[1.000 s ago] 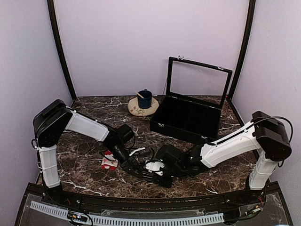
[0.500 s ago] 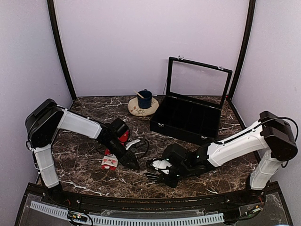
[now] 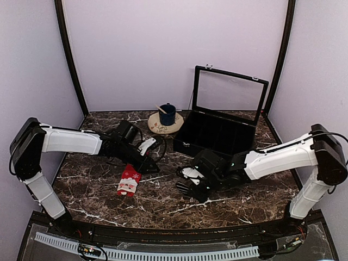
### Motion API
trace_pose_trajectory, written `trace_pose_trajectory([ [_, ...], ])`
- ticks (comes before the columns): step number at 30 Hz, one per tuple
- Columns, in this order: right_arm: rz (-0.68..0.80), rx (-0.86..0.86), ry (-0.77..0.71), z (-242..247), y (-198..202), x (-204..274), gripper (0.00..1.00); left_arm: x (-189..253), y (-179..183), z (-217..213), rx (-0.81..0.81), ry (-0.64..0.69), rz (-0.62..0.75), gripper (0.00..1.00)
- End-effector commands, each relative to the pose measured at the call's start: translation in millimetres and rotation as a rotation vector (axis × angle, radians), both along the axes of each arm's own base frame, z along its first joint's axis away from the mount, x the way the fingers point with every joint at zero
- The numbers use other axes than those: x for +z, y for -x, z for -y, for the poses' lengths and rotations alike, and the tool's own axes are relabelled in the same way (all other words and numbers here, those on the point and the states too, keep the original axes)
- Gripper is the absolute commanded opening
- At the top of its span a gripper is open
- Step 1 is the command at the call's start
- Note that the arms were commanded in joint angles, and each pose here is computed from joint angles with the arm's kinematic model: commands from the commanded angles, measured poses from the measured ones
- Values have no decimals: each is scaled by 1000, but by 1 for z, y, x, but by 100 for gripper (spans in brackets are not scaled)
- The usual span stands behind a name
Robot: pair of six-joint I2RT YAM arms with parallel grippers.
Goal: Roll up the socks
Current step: Pick up the sock from the center of the board, then place the sock in the storage box.
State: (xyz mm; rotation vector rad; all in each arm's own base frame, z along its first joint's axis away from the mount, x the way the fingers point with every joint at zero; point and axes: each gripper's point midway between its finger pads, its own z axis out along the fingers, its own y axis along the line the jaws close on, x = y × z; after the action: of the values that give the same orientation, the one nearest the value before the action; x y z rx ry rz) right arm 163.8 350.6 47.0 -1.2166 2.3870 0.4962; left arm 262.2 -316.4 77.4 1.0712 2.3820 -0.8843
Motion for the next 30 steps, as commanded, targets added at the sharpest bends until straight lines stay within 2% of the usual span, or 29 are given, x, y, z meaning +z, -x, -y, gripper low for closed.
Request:
trace_pose_trajectory([
  [1,55,-71,-62,-11,-27,41,0,30,-30,-11,113,-5,167,30],
  [10,142,-190,-134,-13,-93,108,0,63,-58,-33,243,-33,335,29],
  [17,240,-324,-120,17,-157,140,0,68,-67,-54,332,-74,400,29],
  [24,268,-464,-31,68,-206,137,0,60,-69,-79,438,-112,396,29],
  [30,230,-548,53,113,-220,113,0,56,-72,-103,533,-114,373,30],
])
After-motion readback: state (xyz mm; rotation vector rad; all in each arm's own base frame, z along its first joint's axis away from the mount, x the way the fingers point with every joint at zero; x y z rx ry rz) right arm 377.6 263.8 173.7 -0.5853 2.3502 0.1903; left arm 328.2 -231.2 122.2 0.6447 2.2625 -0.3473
